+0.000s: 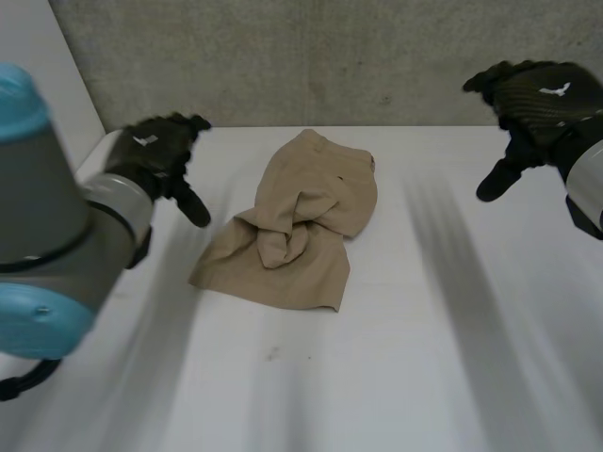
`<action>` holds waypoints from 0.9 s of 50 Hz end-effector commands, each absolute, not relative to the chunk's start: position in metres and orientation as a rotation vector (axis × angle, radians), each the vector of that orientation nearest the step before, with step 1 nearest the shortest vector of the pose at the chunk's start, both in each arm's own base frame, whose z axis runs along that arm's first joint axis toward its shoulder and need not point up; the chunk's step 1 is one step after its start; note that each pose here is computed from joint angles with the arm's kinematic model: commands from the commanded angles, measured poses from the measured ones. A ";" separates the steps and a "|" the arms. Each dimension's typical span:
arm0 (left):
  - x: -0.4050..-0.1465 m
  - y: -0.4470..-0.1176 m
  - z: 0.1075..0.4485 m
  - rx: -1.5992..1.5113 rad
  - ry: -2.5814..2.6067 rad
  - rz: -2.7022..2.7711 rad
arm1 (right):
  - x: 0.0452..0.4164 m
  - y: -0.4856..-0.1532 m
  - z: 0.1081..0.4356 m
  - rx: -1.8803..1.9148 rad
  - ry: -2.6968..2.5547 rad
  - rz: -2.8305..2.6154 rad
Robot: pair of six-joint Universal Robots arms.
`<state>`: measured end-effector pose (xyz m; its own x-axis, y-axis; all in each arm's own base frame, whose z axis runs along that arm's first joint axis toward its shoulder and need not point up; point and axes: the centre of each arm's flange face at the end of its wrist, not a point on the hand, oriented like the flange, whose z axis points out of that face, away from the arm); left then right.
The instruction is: Fold the shorts.
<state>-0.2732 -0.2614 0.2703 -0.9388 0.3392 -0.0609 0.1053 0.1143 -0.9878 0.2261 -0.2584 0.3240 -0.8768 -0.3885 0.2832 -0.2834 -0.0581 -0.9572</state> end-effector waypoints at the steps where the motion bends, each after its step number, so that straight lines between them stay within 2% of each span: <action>1: -0.311 -0.285 0.209 -0.531 -2.195 1.884 | 0.234 -0.262 0.302 -0.913 2.103 -2.015; 8: -0.334 -0.312 0.157 -0.617 -2.215 1.883 | 0.235 -0.268 0.288 -0.933 2.146 -1.971; 16: -0.347 -0.332 0.133 -0.761 -2.170 2.007 | 0.236 -0.272 0.279 -0.939 2.171 -1.937; 22: -0.348 -0.340 0.140 -0.742 -2.107 2.088 | 0.235 -0.274 0.277 -0.938 2.181 -1.932; 26: -0.355 -0.340 0.166 -0.685 -1.987 2.182 | 0.235 -0.275 0.277 -0.935 2.181 -1.937; 28: -0.364 -0.330 0.202 -0.637 -1.864 2.238 | 0.235 -0.275 0.277 -0.935 2.181 -1.937; 31: -0.373 -0.309 0.238 -0.595 -1.753 2.246 | 0.234 -0.275 0.279 -0.931 2.179 -1.945; 34: -0.380 -0.288 0.252 -0.592 -1.702 2.210 | 0.233 -0.276 0.283 -0.921 2.174 -1.964; 35: -0.384 -0.270 0.257 -0.609 -1.681 2.172 | 0.233 -0.276 0.284 -0.918 2.174 -1.970; 40: -0.382 -0.205 0.264 -0.763 -1.633 2.000 | 0.230 -0.277 0.296 -0.888 2.166 -2.030; 45: -0.370 -0.141 0.233 -0.998 -1.613 1.740 | 0.226 -0.278 0.308 -0.847 2.160 -2.094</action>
